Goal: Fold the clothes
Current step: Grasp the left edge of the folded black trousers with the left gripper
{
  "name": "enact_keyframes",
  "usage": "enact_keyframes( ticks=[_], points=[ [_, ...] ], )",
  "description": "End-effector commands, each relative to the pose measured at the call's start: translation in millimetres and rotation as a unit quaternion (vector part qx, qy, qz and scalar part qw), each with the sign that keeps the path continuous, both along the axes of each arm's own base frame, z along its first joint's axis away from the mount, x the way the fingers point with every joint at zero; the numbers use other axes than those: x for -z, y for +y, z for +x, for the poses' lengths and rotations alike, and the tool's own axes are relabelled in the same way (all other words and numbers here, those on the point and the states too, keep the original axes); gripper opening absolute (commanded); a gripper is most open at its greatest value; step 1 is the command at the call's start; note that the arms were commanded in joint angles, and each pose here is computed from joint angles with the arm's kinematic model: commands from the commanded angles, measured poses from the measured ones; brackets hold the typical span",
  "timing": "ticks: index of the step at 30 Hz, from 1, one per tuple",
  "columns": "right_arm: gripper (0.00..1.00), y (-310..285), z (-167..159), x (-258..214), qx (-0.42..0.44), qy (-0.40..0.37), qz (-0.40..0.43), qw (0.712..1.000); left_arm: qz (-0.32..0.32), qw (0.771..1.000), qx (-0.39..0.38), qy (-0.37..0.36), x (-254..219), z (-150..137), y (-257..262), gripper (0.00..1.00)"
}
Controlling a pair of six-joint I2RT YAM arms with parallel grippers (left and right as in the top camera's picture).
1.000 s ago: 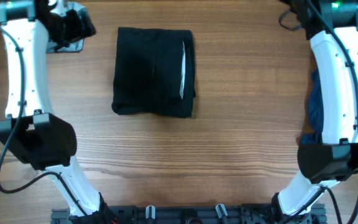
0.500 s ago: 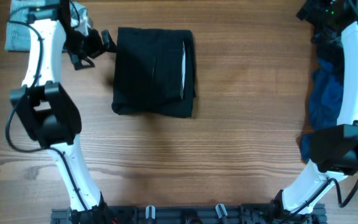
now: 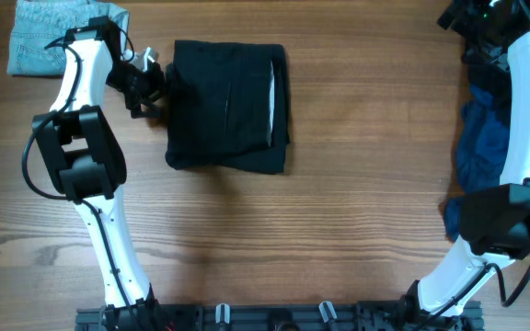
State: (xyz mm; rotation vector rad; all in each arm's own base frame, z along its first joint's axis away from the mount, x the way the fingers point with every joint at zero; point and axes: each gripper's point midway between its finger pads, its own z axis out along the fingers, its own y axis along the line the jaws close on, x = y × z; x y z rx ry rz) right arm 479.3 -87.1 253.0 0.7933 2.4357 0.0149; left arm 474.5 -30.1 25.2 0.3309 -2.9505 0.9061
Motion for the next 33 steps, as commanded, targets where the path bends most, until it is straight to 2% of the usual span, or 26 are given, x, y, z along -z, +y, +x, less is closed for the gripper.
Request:
enact_keyframes(
  ticks=[1, 10, 18, 30, 32, 33],
  points=[
    [1.00, 7, 3, 0, -0.015, -0.005, 0.011, 1.000, -0.022, 1.000, 0.016, -0.008, 9, -1, -5, 1.00],
    [1.00, 17, 7, -1, -0.031, -0.015, 0.037, 0.999, -0.028, 0.999, 0.027, -0.001, 21, -4, -8, 1.00],
    [1.00, 19, 8, -1, -0.034, -0.016, 0.041, 0.998, -0.072, 0.997, 0.025, 0.021, 42, -8, -23, 1.00],
    [1.00, 28, 8, -1, -0.049, -0.018, 0.064, 0.997, -0.077, 0.993, 0.077, 0.036, 67, -22, -56, 1.00],
    [1.00, 29, 8, -1, -0.050, -0.018, 0.065, 0.996, -0.077, 0.993, 0.080, 0.035, 69, -22, -58, 0.95],
    [1.00, 29, 8, -1, -0.050, -0.018, 0.066, 0.996, -0.077, 0.993, 0.080, 0.035, 69, -22, -58, 0.87]
  ],
)
